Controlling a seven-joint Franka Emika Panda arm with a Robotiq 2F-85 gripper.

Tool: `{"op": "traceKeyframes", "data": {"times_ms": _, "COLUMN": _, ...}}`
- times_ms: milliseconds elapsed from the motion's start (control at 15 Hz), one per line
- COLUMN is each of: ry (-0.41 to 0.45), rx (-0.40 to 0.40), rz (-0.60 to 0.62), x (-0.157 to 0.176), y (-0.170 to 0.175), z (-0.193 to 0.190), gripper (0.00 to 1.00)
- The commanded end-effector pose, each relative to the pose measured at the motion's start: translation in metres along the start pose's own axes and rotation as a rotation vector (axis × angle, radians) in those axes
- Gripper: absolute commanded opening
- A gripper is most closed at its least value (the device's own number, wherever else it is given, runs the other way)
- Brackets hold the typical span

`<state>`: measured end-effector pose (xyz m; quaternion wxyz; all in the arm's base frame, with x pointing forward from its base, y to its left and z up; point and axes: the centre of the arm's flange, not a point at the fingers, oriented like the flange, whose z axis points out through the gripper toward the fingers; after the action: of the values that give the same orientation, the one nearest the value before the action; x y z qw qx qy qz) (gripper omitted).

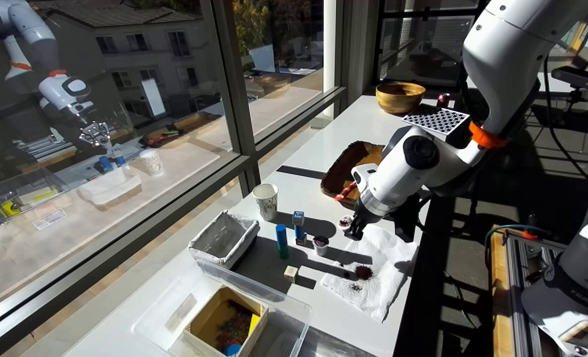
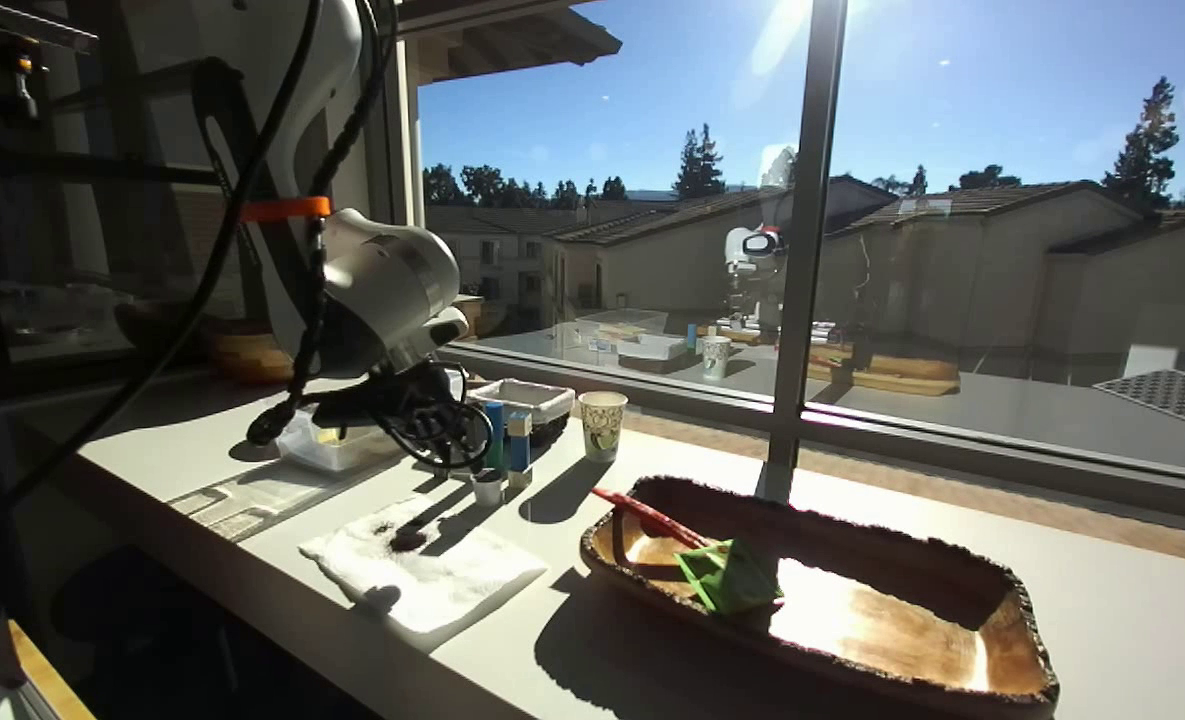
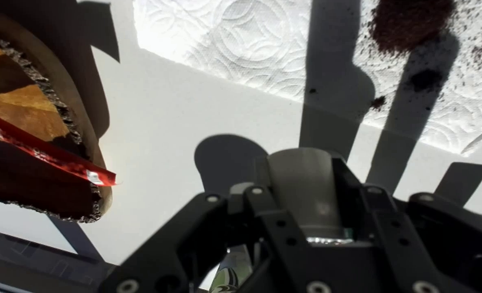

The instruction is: Pick up the bottle from the left and put some of the objects onto the towel

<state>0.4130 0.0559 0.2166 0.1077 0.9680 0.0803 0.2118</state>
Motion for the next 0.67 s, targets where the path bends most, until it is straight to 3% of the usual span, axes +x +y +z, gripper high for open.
{"op": "traceKeyframes", "data": {"times_ms": 0, "ry": 0.030, "rx": 0.028, "rz": 0.049, "x": -0.018, "y": 0.001, "z": 0.034, "gripper": 0.15}}
{"op": "traceKeyframes", "data": {"times_ms": 600, "ry": 0.105, "rx": 0.050, "rz": 0.120, "x": -0.025, "y": -0.001, "z": 0.059, "gripper": 0.15}}
